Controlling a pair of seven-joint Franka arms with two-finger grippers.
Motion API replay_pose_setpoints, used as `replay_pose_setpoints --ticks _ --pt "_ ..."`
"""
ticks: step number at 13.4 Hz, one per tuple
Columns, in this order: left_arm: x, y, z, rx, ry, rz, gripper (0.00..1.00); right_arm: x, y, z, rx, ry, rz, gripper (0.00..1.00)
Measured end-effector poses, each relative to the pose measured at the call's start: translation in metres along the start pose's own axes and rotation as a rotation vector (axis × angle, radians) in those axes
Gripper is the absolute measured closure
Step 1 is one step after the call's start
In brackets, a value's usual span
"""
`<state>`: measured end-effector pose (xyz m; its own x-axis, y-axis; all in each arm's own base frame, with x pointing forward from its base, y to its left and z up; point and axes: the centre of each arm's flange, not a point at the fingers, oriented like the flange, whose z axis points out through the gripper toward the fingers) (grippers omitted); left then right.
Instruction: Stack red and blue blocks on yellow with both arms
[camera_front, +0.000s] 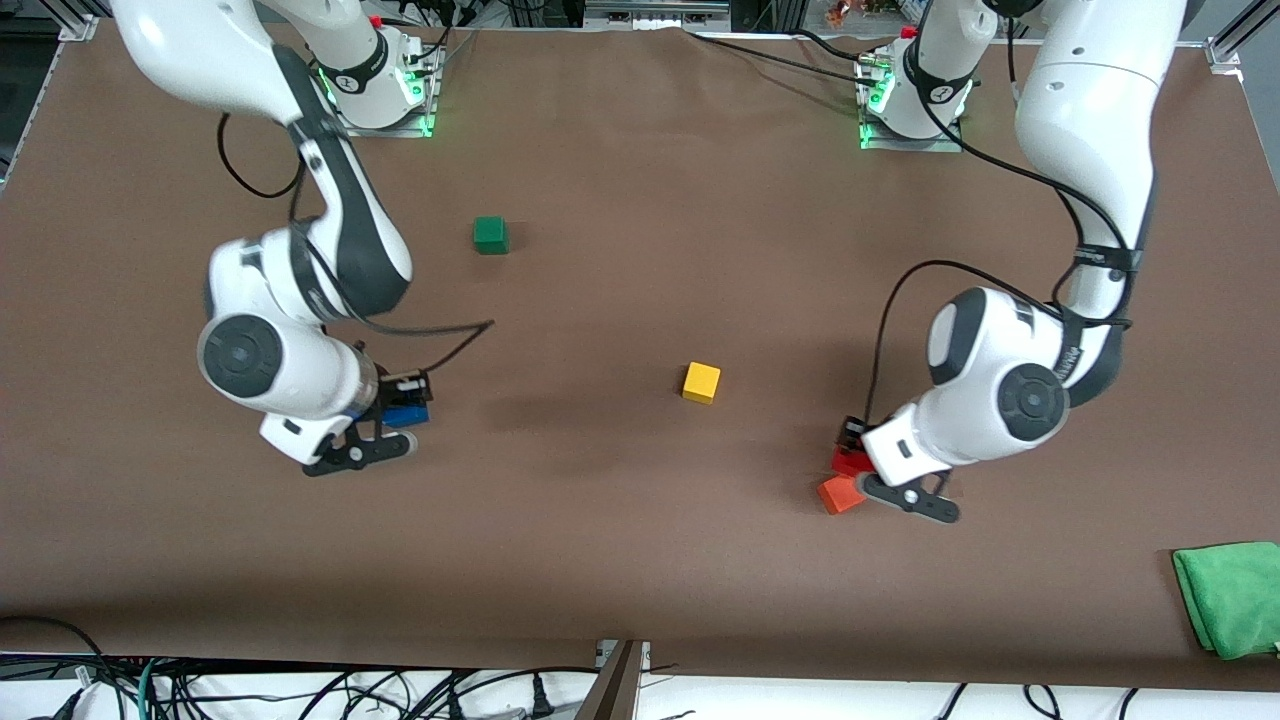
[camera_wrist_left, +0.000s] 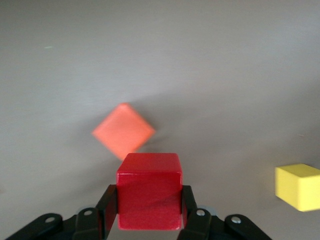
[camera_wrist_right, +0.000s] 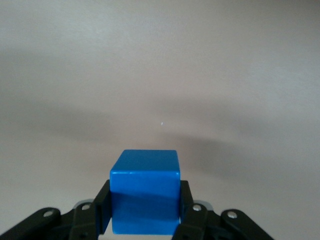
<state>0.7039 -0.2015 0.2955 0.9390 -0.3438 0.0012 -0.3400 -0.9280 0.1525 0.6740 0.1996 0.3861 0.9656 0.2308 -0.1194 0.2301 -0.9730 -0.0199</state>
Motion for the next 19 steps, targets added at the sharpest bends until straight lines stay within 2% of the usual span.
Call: replay_pose_setpoints --ticks 2,5,7,12,19 --pt "0.001 0.058 0.01 -0.001 -0.021 0.018 0.44 -0.01 -0.003 -0.036 0.008 -0.011 0.032 0.45" --pt "-0.008 0.161 0.027 0.024 -0.043 -0.028 0.44 -0.014 -0.011 -0.065 0.072 -0.01 0.059 0.45" --pt "-0.015 0.201 0.035 0.043 -0.05 -0.012 0.44 -0.015 -0.018 -0.079 0.088 0.001 0.077 0.45" --pt "-0.028 0.239 0.053 0.144 -0.056 0.073 0.44 -0.015 -0.045 -0.075 0.086 -0.007 0.115 0.45" --pt "-0.033 0.235 0.065 0.161 -0.069 0.033 0.44 -0.014 -0.057 -0.071 0.083 -0.008 0.13 0.45"
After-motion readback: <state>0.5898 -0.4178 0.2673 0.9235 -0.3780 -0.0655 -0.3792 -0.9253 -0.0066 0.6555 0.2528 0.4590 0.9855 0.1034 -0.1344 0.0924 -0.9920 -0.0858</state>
